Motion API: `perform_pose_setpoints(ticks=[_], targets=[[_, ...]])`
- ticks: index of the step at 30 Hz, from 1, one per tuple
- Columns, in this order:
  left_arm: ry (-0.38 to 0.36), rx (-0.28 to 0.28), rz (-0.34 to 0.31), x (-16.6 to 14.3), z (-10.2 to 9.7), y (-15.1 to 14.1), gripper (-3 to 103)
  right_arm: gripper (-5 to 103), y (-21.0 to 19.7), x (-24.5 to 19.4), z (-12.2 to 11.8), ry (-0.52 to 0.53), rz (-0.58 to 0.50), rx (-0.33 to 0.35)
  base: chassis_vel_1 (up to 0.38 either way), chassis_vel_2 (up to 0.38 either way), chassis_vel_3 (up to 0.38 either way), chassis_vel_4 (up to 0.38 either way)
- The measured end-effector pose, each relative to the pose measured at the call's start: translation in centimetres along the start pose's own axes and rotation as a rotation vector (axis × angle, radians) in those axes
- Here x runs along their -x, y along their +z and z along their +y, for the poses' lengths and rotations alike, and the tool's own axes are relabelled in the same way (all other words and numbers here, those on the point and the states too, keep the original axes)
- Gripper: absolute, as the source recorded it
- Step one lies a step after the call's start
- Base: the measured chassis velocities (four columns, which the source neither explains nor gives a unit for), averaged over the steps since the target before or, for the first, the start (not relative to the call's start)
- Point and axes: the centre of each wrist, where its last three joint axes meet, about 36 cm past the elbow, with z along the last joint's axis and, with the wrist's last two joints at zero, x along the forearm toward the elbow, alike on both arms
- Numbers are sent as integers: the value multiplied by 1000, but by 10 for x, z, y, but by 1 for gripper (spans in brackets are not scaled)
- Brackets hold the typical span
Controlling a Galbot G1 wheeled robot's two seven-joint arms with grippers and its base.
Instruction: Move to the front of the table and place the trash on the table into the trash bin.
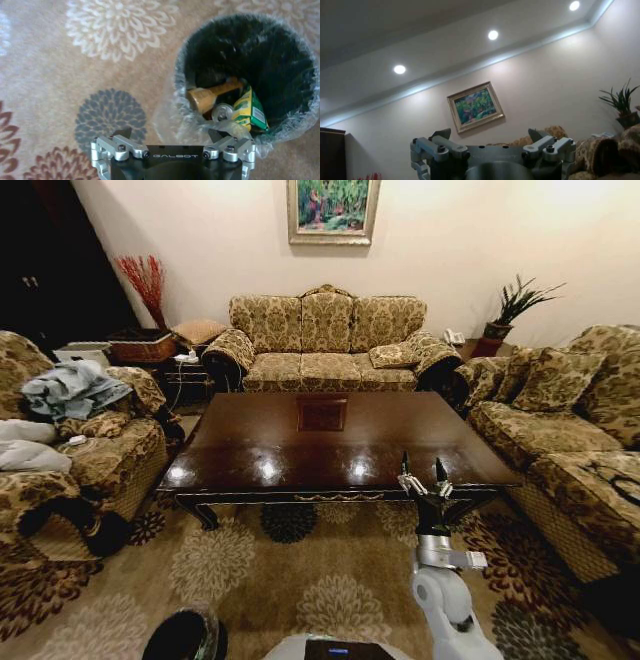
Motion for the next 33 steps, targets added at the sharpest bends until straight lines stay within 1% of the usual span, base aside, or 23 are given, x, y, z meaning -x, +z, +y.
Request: perform_pose_setpoints(ticks=[3, 7, 9, 10, 11, 12, 13, 14, 15, 17, 18, 19, 21, 22, 23, 24, 26, 28, 29, 30, 31, 32, 33], targets=[[18, -12, -18, -28, 18, 9, 100, 100, 1, -1, 3, -7, 60, -2, 0, 0, 0, 0], [21, -18, -57, -46, 27, 7, 100, 100, 4, -3, 10, -14, 103, 1, 0, 0, 0, 0], [-32, 17, -158, -73, 46, -6, 100, 100, 3, -5, 18, -33, 146, -3, 0, 0, 0, 0], [-32, 17, -158, -73, 46, -6, 100, 100, 3, -5, 18, -33, 146, -3, 0, 0, 0, 0], [-53, 34, -207, -82, 54, -12, 100, 100, 3, -5, 21, -38, 155, -6, 0, 0, 0, 0], [-57, 36, -218, -84, 56, -14, 100, 100, 2, -5, 22, -39, 156, -7, 0, 0, 0, 0], [-75, 47, -289, -97, 65, -25, 100, 100, 0, -5, 25, -47, 163, -8, 0, 0, 0, 0], [-73, 48, -391, -116, 71, -43, 100, 100, -4, -7, 30, -55, 176, -9, 0, 0, 0, 0], [-73, 48, -391, -116, 71, -43, 100, 100, -4, -7, 30, -55, 176, -9, 0, 0, 0, 0], [-23, 29, -550, -140, 69, -67, 100, 100, -11, -8, 34, -61, 190, -12, 0, 0, 0, 0], [38, 24, -716, -165, 58, -88, 100, 100, -20, -10, 40, -63, 206, -15, 0, 0, 0, 0], [38, 24, -716, -165, 58, -88, 100, 100, -20, -10, 40, -63, 206, -15, 0, 0, 0, 0], [110, 45, -861, -196, 35, -107, 100, 100, -30, -11, 46, -70, 218, -11, 0, 0, 0, 0], [190, 78, -941, -226, 10, -119, 100, 100, -35, -17, 48, -71, 240, -13, 0, 0, 0, 0], [243, 98, -983, -243, -4, -125, 100, 100, -39, -22, 48, -71, 262, -17, 0, 0, 0, 0], [243, 98, -983, -243, -4, -125, 100, 100, -39, -22, 48, -71, 262, -17, 0, 0, 0, 0], [365, 141, -1068, -278, -32, -134, 100, 100, -51, -30, 49, -70, 301, -25, 0, 0, 0, 0], [595, 226, -1200, -341, -71, -141, 100, 100, -77, -29, 55, -71, 337, -29, 0, 0, 0, 0], [595, 226, -1200, -341, -71, -141, 100, 100, -77, -29, 55, -71, 337, -29, 0, 0, 0, 0], [674, 260, -1235, -359, -81, -141, 100, 100, -86, -25, 57, -76, 333, -36, 0, 0, 0, 0], [706, 275, -1246, -366, -84, -140, 100, 100, -90, -21, 58, -82, 327, -42, 0, 0, 0, 0], [799, 322, -1271, -382, -95, -138, 100, 100, -98, -13, 58, -101, 309, -61, 0, 0, 0, 0], [799, 322, -1271, -382, -95, -138, 100, 100, -98, -13, 58, -101, 309, -61, 0, 0, 0, 0]])
